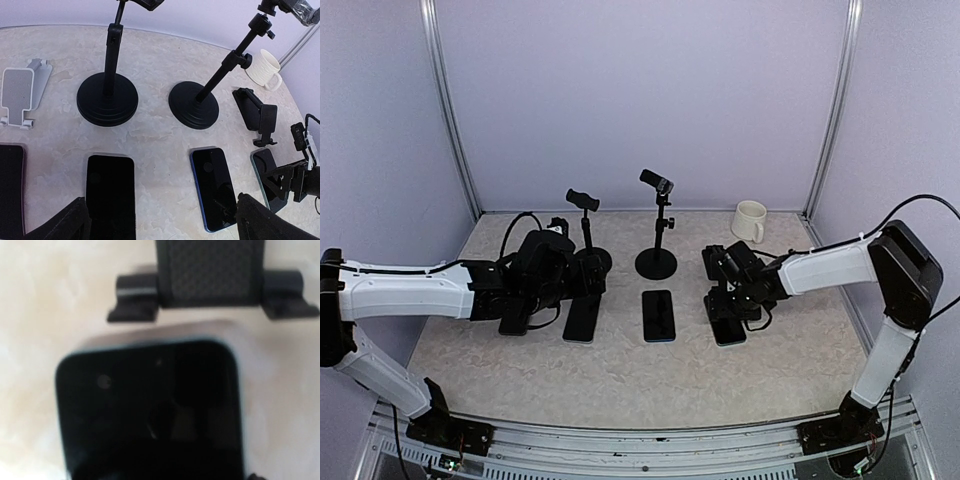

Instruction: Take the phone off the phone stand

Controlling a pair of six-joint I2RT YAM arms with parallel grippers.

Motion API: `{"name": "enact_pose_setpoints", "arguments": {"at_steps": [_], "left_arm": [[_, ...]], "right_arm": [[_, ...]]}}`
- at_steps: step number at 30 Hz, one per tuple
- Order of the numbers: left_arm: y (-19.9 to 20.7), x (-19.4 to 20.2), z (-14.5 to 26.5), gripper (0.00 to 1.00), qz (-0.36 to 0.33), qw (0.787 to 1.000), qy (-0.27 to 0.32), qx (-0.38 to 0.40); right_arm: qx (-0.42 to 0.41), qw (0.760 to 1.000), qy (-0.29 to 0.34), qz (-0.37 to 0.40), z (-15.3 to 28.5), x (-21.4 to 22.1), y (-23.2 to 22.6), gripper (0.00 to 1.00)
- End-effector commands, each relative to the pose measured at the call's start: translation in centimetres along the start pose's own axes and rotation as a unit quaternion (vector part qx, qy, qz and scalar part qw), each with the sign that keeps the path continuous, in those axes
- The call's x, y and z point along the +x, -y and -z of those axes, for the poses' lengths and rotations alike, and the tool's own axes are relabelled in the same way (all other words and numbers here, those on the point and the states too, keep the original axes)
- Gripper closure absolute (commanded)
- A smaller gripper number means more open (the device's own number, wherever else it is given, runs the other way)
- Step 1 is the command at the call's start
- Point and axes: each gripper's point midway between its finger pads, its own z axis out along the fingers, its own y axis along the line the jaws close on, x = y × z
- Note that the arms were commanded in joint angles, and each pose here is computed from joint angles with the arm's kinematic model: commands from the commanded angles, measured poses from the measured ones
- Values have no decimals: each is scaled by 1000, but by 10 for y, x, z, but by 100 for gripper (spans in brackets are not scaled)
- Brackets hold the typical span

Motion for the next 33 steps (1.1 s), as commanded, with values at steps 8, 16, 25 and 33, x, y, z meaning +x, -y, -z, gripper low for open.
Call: {"name": "enact_pose_setpoints", "arguments": {"at_steps": [8, 16, 25, 33], "left_arm": [[-9, -5, 4, 1, 3, 1000, 6, -2], [-13, -7, 3, 1, 4, 1000, 8, -4], [-12, -11, 3, 1, 3, 1000, 9, -5], [-14, -11, 5, 1, 4, 1000, 9, -7]], "right_arm": [[36, 998, -41, -9, -32, 10, 24, 33], [38, 998, -33, -23, -37, -7, 38, 34], [4, 999, -18, -31, -45, -35, 28, 46], [10, 1000, 0, -28, -50, -65, 29, 47]]}}
